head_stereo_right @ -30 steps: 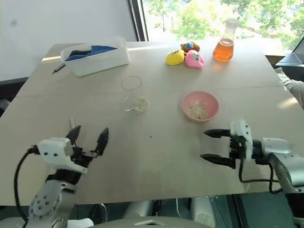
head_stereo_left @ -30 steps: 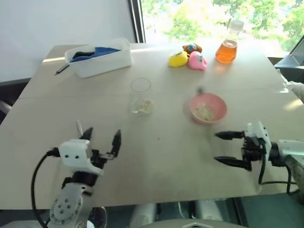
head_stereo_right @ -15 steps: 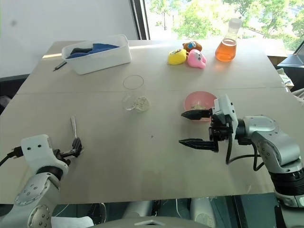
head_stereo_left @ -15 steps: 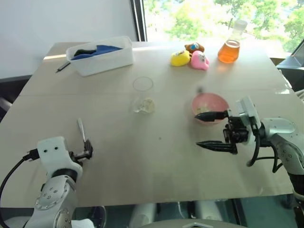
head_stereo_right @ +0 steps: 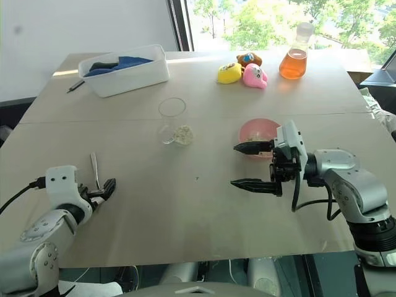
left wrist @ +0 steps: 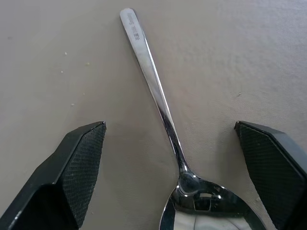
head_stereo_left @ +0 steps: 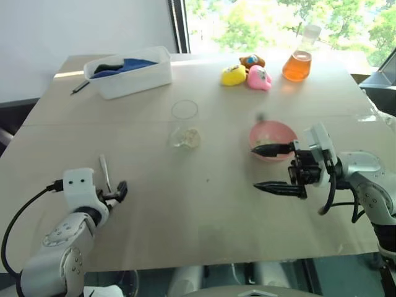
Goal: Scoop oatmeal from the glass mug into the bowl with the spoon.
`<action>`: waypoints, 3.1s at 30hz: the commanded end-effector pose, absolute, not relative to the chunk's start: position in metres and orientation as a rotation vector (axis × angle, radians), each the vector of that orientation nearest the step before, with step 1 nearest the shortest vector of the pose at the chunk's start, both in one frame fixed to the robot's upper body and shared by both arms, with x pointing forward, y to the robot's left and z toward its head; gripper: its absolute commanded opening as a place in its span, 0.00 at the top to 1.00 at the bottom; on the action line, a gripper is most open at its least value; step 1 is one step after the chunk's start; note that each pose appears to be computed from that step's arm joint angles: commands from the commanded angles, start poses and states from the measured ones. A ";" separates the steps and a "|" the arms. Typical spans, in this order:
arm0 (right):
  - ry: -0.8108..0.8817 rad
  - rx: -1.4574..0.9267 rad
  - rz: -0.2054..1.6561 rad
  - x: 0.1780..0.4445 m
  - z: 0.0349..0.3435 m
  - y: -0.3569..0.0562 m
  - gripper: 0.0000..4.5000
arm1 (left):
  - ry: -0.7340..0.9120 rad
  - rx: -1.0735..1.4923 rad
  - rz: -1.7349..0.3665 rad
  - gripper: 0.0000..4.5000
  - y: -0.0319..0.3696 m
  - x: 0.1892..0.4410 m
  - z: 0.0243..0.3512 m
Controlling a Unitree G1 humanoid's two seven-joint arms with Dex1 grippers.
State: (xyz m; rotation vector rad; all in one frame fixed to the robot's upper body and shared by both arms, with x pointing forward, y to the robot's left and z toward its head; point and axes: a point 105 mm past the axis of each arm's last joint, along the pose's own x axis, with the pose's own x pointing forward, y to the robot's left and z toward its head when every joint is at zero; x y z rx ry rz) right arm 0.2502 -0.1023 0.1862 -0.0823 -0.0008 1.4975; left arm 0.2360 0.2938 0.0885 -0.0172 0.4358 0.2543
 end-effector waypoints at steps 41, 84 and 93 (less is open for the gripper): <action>0.569 0.442 1.280 0.263 0.157 -0.025 0.00 | -0.023 0.204 -0.836 0.98 0.121 0.189 0.119; 0.477 0.604 1.183 0.281 0.184 -0.004 0.71 | -0.060 0.151 -0.751 1.00 0.121 0.202 0.116; 0.477 0.604 1.170 0.281 0.183 -0.007 0.98 | -0.063 0.129 -0.723 1.00 0.121 0.205 0.117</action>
